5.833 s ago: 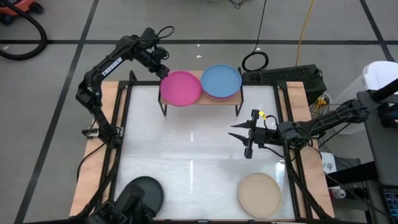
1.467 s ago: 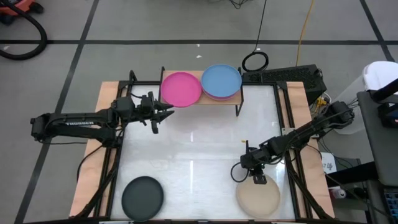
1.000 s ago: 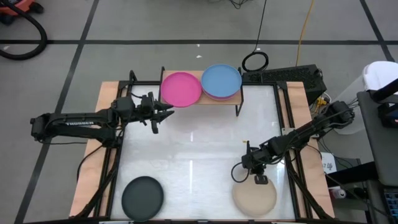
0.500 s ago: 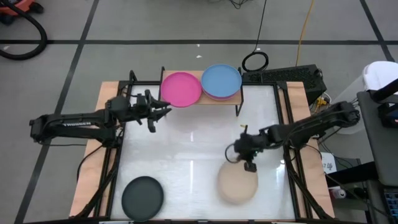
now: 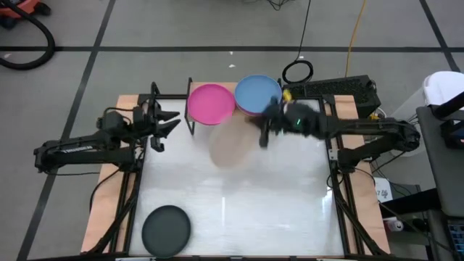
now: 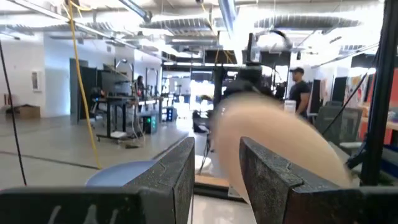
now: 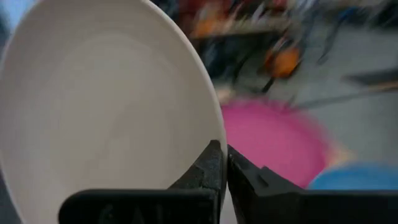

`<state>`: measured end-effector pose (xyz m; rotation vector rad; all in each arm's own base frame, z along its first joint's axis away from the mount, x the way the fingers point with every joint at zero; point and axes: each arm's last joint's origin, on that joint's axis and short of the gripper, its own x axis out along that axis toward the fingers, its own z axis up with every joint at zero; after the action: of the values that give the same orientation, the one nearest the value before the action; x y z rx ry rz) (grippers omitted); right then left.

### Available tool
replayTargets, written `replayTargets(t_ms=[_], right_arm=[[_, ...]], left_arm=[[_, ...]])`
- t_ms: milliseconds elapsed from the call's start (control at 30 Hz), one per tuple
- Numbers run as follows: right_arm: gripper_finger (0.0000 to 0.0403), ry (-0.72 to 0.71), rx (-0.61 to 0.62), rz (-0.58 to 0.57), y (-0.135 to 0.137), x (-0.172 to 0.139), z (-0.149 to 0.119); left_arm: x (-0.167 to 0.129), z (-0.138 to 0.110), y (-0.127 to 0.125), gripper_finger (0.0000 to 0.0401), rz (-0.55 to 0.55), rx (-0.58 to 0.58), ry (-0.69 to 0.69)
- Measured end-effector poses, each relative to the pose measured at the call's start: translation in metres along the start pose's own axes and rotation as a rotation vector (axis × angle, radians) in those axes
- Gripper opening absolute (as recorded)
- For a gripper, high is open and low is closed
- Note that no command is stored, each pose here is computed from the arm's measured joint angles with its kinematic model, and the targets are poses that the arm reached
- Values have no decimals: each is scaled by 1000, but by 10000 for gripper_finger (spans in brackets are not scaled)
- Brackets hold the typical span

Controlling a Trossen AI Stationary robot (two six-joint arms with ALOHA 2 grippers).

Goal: Place and stack plates onto a shelf
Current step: Stack the gray plate on top of the pink plate

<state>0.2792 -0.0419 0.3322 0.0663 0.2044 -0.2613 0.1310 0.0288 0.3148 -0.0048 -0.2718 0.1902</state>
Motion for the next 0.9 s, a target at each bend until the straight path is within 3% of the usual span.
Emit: replayTargets(t_ms=[167,267,467,633,900], right_arm=[[0,-235,62,-156,-45,2,46],[0,-241,122,-194,-74,16,60],[0,-88,226,-113,-121,64,76],[0,82,249,-64,-135,104,61],[0,201,231,-106,-146,140,21]], left_arm=[[0,-1,0,131,0,19,5],[0,0,0,131,2,43,0],[0,8,2,131,26,59,-78],[0,4,4,131,34,48,-39],[0,-6,4,131,36,34,62]])
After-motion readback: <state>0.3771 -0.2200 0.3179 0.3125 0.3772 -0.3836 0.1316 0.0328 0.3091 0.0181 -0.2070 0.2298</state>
